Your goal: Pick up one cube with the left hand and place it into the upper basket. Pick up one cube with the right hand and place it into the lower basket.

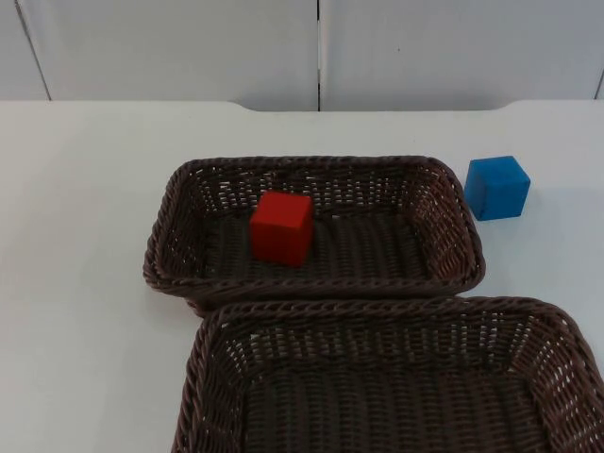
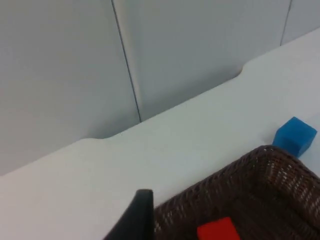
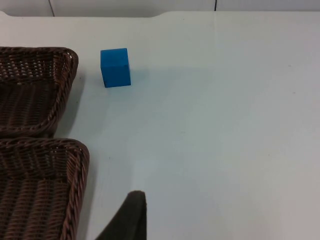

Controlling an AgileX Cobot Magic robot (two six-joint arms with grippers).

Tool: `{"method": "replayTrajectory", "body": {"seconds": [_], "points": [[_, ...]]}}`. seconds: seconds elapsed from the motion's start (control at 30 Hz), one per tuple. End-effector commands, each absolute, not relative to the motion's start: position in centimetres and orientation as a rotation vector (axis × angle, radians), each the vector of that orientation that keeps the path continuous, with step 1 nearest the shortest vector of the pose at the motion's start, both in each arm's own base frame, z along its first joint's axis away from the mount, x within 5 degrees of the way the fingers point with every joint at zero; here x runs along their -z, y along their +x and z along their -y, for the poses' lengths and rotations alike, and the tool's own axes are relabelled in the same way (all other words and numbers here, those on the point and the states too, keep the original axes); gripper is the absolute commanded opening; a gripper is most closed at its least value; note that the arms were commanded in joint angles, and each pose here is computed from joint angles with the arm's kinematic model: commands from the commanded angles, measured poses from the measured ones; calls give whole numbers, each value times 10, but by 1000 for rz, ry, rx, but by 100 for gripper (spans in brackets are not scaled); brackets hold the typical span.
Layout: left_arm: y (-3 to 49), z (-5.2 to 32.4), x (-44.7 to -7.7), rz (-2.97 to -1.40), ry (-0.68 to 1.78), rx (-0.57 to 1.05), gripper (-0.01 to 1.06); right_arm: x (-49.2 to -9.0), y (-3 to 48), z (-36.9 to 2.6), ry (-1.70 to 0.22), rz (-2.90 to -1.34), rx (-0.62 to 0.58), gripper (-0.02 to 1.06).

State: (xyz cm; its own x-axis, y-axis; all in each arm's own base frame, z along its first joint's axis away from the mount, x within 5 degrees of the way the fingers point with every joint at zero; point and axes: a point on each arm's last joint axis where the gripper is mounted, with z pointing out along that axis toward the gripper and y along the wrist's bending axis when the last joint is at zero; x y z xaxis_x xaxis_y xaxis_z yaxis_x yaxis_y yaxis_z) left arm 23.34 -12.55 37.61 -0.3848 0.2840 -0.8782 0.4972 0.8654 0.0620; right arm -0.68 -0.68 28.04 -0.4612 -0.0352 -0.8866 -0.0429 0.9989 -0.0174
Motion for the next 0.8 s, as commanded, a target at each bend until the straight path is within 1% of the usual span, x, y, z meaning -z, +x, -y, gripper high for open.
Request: {"method": "replayTrajectory", "body": {"seconds": [0.0, 0.1, 0.27, 0.43, 0.77], "points": [[223, 121, -370, -1991, 567, 262, 105, -281, -7, 7, -48, -2042, -5, 105], [207, 113, -351, -2029, 565, 274, 105, -281, -7, 7, -48, -2042, -5, 105], [182, 100, -341, -2061, 565, 281, 105, -281, -7, 7, -48, -2042, -5, 105], [157, 86, -340, -2074, 568, 282, 105, -281, -7, 7, -48, -2042, -5, 105], [126, 69, -335, -2045, 565, 280, 105, -281, -7, 7, -48, -2042, -5, 105]]}}
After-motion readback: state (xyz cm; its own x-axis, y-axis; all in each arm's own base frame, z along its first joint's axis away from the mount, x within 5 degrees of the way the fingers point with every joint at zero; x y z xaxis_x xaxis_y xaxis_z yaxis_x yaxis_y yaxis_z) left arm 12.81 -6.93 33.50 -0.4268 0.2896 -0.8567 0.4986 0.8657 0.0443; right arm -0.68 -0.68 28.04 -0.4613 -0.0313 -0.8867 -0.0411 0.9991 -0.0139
